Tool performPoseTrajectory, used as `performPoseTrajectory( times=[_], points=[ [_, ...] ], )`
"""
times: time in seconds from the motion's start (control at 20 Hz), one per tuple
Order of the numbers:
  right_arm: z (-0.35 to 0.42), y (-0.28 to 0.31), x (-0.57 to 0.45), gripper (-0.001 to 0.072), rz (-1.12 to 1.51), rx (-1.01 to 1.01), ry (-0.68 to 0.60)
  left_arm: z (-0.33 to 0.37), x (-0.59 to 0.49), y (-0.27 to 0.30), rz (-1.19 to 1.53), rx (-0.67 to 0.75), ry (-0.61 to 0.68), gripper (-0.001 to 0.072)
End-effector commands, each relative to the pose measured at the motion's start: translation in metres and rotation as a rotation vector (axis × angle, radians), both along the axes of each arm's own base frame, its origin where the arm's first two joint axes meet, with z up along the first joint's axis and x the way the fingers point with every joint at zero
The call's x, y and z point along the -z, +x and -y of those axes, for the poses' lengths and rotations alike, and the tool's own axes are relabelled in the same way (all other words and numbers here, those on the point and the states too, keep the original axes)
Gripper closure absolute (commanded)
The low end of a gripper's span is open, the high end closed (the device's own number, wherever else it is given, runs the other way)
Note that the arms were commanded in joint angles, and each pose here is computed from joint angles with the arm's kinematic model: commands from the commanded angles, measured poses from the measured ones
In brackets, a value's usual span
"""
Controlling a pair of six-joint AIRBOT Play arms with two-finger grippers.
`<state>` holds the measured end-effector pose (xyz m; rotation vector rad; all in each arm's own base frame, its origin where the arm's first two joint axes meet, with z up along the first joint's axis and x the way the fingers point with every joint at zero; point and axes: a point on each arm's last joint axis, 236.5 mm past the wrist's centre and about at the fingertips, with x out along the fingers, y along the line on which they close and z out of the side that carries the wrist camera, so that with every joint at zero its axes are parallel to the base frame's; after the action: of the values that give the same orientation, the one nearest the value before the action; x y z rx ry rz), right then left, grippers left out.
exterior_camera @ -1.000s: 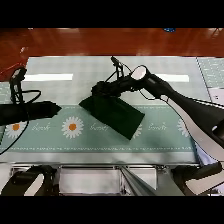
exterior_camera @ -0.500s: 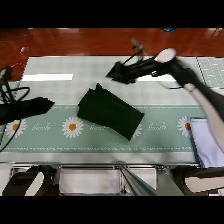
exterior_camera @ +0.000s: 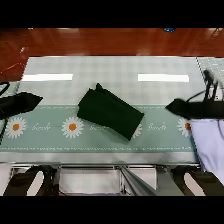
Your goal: Fold the shirts.
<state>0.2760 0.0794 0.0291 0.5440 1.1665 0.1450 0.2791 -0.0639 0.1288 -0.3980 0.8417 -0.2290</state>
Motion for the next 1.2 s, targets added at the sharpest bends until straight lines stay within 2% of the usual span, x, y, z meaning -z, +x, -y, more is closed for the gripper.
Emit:
performPoseTrajectory(
  times=[0.0,0.1,0.55,0.65,0.75,0.8,0.85,1.15],
  points=[
    [-0.041,-0.042,0.074,0.0297,-0.086,0.138,0.237,0.015,0.002,-0.006,-0.011,0.051,-0.004,0.0684],
    [-0.067,-0.049,0.096,0.0295,-0.122,0.127,0.296,0.021,0.012,-0.01,-0.031,0.071,-0.012,0.0684],
    [-0.148,-0.013,0.139,0.0295,-0.243,0.027,0.363,0.032,0.074,-0.027,-0.171,0.069,-0.081,0.0683],
    [-0.169,-0.007,0.144,0.032,-0.268,-0.056,0.361,0.032,0.076,-0.027,-0.173,0.065,-0.084,0.0684],
    [-0.171,-0.01,0.141,0.0442,-0.305,-0.19,0.291,0.032,0.076,-0.026,-0.173,0.064,-0.084,0.0684],
    [-0.175,-0.004,0.129,0.0616,-0.279,-0.241,0.281,0.032,0.076,-0.027,-0.173,0.064,-0.084,0.0684],
    [-0.18,0.008,0.113,0.0691,-0.228,-0.268,0.287,0.032,0.076,-0.026,-0.171,0.062,-0.084,0.0684],
    [-0.22,0.082,-0.02,0.0692,0.058,-0.419,0.367,0.031,0.076,-0.024,-0.164,0.057,-0.084,0.0684]
  ],
)
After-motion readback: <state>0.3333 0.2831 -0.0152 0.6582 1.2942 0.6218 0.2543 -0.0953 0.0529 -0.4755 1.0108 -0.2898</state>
